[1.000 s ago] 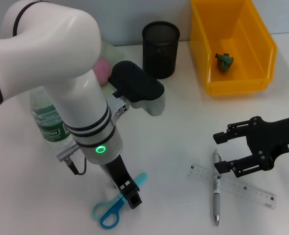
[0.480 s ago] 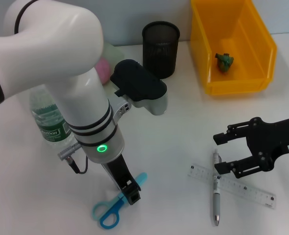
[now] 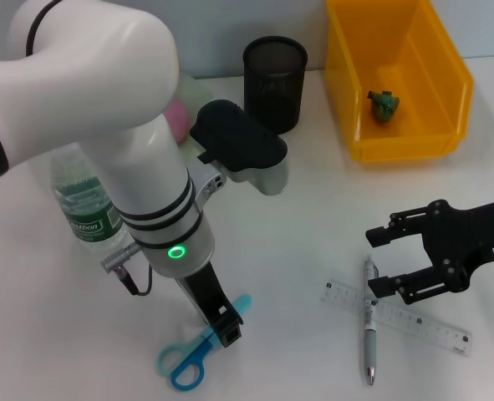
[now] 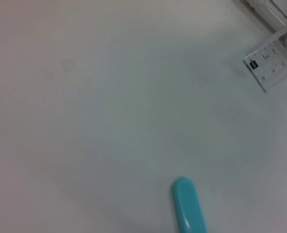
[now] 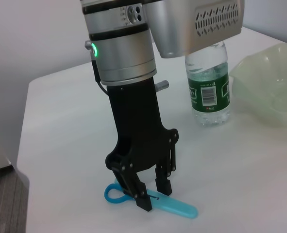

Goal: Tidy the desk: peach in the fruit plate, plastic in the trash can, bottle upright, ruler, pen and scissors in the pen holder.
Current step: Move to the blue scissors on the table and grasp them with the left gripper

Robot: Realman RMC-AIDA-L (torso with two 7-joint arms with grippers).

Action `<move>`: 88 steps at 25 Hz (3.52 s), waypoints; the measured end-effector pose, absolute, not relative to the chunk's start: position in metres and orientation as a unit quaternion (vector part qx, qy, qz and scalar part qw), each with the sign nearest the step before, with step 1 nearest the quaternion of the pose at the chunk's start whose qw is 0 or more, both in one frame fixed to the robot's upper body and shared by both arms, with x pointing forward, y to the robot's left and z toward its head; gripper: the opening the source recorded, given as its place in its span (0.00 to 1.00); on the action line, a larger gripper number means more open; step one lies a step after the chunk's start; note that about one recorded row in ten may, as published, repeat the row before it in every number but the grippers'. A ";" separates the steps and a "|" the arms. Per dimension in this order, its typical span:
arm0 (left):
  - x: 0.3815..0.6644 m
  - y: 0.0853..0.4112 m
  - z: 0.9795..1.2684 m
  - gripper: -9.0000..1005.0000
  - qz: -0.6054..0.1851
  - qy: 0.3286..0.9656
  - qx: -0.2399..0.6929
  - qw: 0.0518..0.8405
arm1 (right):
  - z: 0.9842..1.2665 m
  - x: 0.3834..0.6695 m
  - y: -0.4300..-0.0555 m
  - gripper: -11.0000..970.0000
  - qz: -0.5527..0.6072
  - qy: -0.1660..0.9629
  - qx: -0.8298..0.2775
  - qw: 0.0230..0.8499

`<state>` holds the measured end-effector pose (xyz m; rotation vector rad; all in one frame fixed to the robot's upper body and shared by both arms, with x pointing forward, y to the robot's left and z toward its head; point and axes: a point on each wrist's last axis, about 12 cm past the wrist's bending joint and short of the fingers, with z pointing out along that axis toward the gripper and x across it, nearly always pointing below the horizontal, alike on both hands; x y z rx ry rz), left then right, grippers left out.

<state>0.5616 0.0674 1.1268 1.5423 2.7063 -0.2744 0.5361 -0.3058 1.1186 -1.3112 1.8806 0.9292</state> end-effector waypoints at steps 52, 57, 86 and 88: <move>0.560 0.063 1.122 0.45 -0.077 0.858 0.507 0.022 | 1.118 0.536 -0.308 0.71 0.349 0.713 -0.510 0.330; 0.560 0.062 1.121 0.45 -0.076 0.857 0.508 0.024 | 1.119 0.537 -0.308 0.71 0.348 0.713 -0.511 0.331; 0.562 0.061 1.121 0.43 -0.071 0.856 0.511 0.034 | 1.120 0.540 -0.307 0.70 0.341 0.712 -0.518 0.329; 0.561 0.061 1.120 0.43 -0.068 0.855 0.514 0.033 | 1.120 0.540 -0.307 0.70 0.341 0.712 -0.518 0.329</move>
